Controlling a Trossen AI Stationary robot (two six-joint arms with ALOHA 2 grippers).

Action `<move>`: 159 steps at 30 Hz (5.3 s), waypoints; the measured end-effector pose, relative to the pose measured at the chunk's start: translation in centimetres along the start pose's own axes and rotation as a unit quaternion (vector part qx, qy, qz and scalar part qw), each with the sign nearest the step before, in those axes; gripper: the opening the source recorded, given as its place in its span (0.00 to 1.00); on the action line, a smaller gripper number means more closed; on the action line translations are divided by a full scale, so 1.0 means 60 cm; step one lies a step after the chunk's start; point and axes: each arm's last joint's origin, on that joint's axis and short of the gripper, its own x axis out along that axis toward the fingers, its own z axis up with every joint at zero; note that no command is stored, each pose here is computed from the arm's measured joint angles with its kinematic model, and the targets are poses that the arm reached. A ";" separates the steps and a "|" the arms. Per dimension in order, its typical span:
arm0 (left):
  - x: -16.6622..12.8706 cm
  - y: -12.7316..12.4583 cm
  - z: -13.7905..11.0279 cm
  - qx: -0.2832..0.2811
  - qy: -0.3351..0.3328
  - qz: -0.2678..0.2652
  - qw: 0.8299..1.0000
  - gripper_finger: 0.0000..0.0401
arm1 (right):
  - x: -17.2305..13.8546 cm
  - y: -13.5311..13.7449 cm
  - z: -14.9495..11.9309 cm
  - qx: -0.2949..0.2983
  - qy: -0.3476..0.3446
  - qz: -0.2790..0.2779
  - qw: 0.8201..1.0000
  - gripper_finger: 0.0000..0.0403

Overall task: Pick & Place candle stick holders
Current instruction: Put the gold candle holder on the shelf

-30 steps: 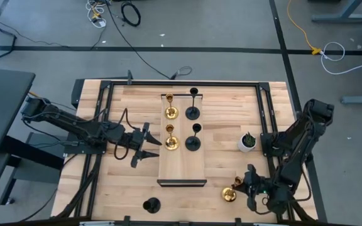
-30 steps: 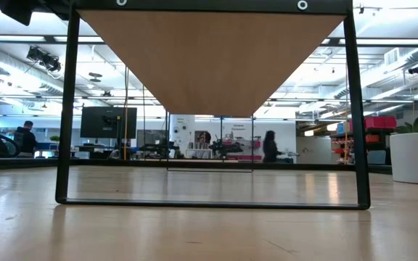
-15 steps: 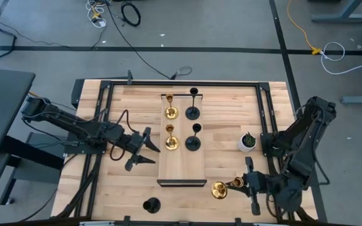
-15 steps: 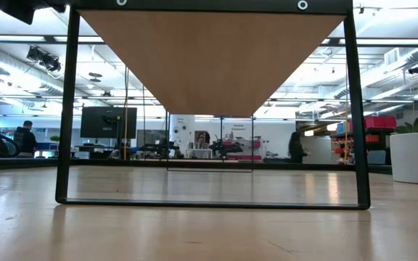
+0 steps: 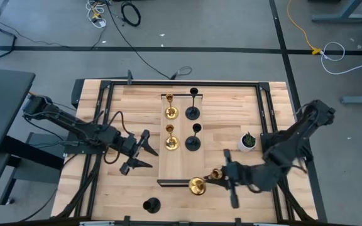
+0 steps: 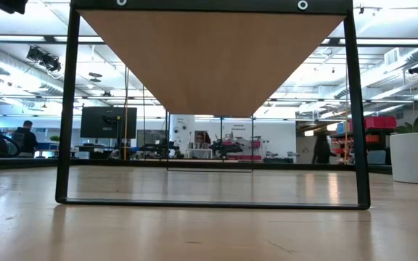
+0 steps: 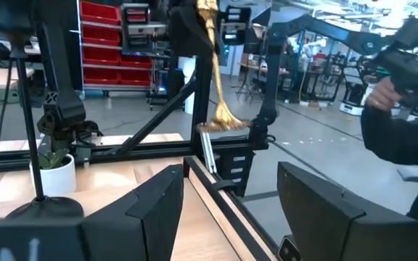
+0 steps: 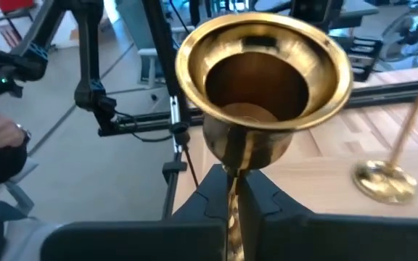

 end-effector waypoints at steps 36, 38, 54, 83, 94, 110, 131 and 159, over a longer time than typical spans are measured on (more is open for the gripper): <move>0.069 -0.015 0.000 -0.024 -0.013 -0.003 1.000 0.56 | 0.223 -0.090 0.084 -0.081 0.052 0.035 0.995 0.00; 0.078 -0.015 0.001 -0.024 -0.010 -0.002 1.000 0.56 | 0.224 -0.094 0.085 -0.080 0.050 0.035 0.995 0.00; 0.102 -0.010 -0.002 -0.023 0.004 0.008 1.000 0.48 | 0.225 -0.101 0.082 -0.081 0.066 0.036 0.994 0.00; 0.101 -0.010 -0.002 -0.023 0.004 0.007 1.000 0.04 | 0.224 -0.099 0.082 -0.084 0.068 0.044 0.993 0.21; 0.101 -0.011 -0.004 -0.023 0.008 0.008 1.000 0.04 | 0.202 -0.097 0.084 -0.112 0.093 0.056 0.988 0.33; 0.100 -0.026 -0.008 0.028 0.012 0.048 0.998 0.04 | 0.107 -0.054 0.090 -0.115 0.123 -0.016 0.986 0.33; 0.080 -0.047 -0.043 0.046 0.021 0.161 0.986 0.04 | 0.043 0.020 0.037 -0.115 0.156 -0.101 0.976 0.33; 0.091 -0.035 -0.103 0.095 -0.086 0.133 0.983 0.04 | 0.024 0.044 0.026 -0.108 0.141 -0.111 0.978 0.33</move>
